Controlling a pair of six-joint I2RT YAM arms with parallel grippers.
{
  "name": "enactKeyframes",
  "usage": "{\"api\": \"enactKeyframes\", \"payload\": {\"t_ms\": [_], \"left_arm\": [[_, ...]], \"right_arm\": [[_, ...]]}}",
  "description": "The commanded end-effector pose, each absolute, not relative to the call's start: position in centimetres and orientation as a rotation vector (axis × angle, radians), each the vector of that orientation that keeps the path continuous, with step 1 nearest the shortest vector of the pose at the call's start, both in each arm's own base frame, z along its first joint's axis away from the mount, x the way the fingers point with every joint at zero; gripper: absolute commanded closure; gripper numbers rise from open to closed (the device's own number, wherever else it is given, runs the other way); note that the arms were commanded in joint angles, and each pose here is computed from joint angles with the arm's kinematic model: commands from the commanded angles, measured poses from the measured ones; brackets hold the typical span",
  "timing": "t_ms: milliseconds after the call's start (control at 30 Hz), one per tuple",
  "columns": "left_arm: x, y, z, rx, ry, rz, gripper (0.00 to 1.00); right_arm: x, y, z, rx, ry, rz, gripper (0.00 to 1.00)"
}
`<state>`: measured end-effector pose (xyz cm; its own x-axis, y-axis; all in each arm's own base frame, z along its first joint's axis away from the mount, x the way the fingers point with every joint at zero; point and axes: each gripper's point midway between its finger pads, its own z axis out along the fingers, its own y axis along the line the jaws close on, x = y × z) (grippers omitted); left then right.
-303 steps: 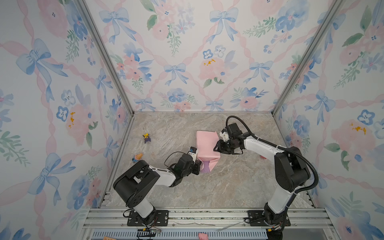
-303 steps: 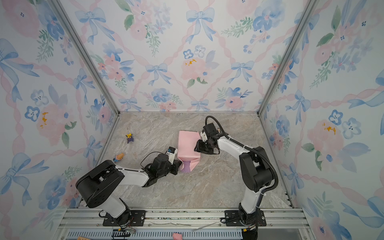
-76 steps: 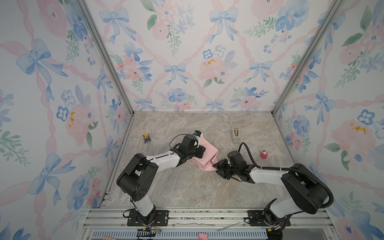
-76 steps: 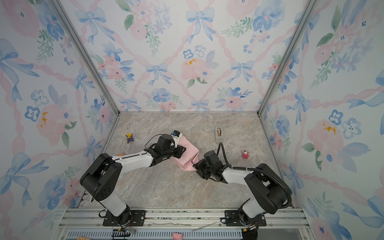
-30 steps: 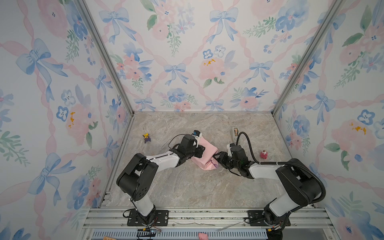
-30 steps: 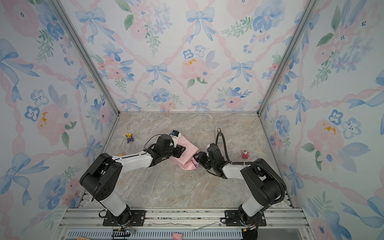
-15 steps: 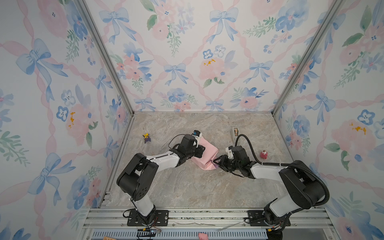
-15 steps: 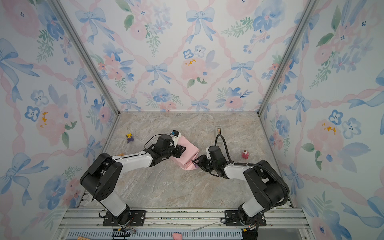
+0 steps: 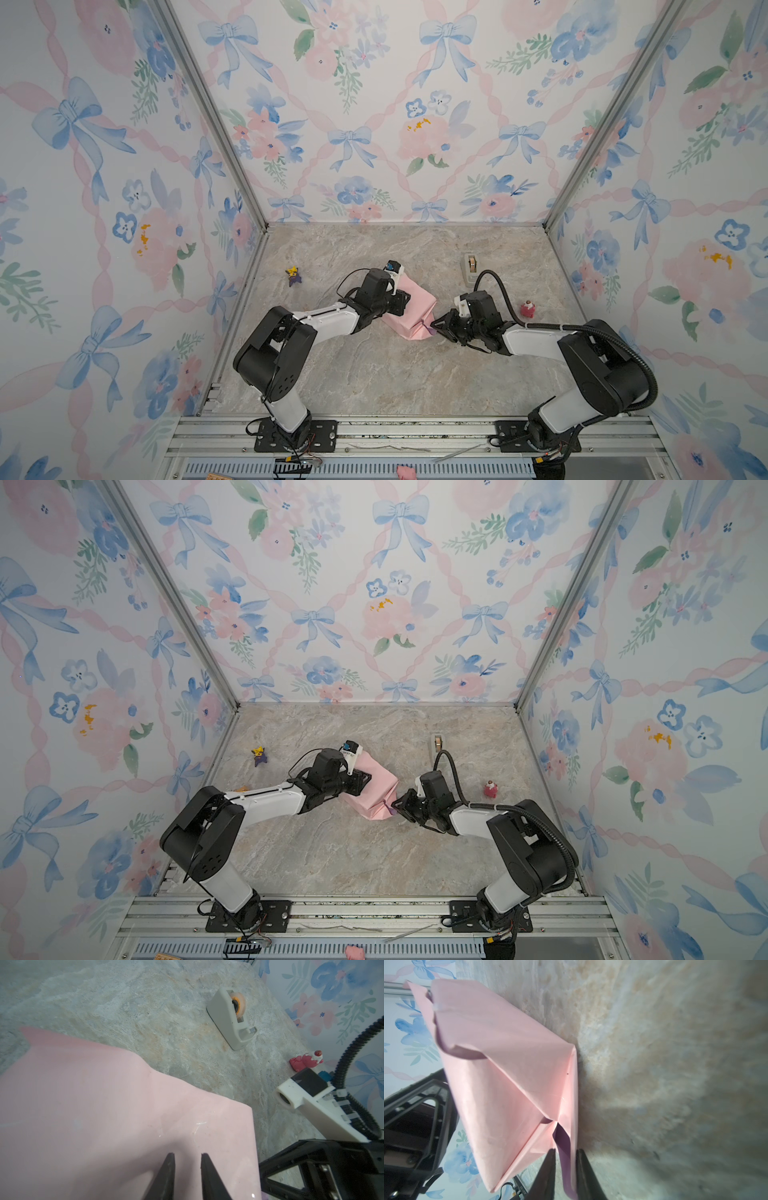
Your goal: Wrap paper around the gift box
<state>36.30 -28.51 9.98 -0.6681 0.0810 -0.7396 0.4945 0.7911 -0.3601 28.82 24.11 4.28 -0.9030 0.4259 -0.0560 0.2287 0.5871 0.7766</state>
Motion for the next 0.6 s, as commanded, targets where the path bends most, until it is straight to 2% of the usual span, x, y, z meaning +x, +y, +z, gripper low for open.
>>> {"api": "enactKeyframes", "payload": {"t_ms": [0, 300, 567], "left_arm": [[36.1, -27.8, 8.3, 0.413, 2.282, -0.69, 0.74], [36.1, -28.0, 8.8, 0.455, 2.255, -0.686, 0.74], [36.1, -28.2, 9.9, 0.563, 2.181, -0.657, 0.69]], "right_arm": [[28.7, 24.3, 3.7, 0.577, 2.622, 1.229, 0.77], [29.5, 24.4, 4.7, 0.647, 2.572, 1.274, 0.98], [30.2, 25.5, 6.6, 0.678, 2.505, 1.367, 1.0]]}}
